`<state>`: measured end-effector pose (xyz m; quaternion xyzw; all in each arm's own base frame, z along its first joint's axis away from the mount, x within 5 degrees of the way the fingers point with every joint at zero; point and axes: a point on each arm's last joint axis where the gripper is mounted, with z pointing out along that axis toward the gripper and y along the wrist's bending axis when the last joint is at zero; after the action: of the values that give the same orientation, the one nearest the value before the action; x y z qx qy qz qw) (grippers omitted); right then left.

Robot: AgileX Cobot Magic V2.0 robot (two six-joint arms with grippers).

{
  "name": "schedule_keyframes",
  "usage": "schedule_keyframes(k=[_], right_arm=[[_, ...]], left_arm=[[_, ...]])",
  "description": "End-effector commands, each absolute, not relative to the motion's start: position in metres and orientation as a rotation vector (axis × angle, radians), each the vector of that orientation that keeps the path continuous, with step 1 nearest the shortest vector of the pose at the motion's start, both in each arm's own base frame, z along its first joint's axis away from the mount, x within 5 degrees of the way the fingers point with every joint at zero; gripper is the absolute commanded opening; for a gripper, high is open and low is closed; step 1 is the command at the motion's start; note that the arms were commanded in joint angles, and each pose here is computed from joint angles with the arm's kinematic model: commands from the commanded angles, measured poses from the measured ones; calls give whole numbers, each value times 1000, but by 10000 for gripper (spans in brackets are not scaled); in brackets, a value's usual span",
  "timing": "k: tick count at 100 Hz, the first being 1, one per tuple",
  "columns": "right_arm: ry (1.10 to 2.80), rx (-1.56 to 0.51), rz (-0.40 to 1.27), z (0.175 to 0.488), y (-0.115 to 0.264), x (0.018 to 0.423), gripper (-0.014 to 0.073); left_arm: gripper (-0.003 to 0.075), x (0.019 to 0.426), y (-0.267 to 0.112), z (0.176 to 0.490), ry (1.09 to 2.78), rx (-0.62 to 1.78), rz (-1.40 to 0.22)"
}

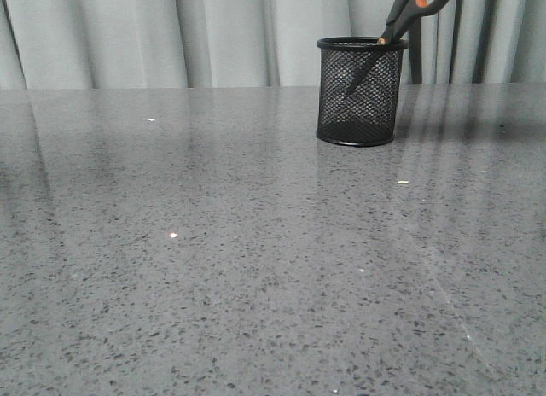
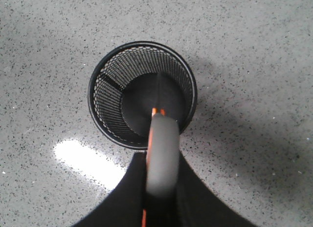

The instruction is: Put scissors into bucket

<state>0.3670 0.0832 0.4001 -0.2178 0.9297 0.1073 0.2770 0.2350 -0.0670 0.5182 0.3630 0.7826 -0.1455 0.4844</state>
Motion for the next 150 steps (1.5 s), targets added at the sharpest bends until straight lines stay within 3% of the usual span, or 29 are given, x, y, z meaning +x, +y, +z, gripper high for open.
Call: schedule_keyframes(k=[1,7,19,24,39,60,69,80,87,93,99,133,150], right_arm=[[2437,-593,295,426,82,351,8],[2435,-593,311,426,83,350,87],[2430,-594,333,427,84,350,327],[2429,-594,333,427,84,349,379],[2405,-587,310,437,80,342,384],[2287,-533,262,477,66,317,384],[2230,-478,266,494,61,303,342],[2157,-461,263,510,59,286,179],[2105,-449,286,517,59,276,41],[2054,-428,289,521,58,269,-69],[2023,-407,288,519,57,261,-54],[1652,-187,215,472,35,184,-46],[1631,-147,192,421,27,152,-46]], left_arm=[[418,223,-68,537,1804,830,-372],[418,223,-68,537,1804,830,-372],[418,223,-68,537,1804,830,-372],[418,223,-68,537,1804,830,-372],[418,223,-68,537,1804,830,-372],[418,223,-68,537,1805,832,-373],[418,223,-68,537,1810,836,-375],[381,221,-68,535,1826,853,-383],[294,220,-68,533,1842,868,-390],[161,220,-69,531,1855,879,-396],[-16,219,-69,529,1871,888,-403],[-20,204,-60,503,1731,631,-346],[-20,175,-47,464,1609,510,-213]])
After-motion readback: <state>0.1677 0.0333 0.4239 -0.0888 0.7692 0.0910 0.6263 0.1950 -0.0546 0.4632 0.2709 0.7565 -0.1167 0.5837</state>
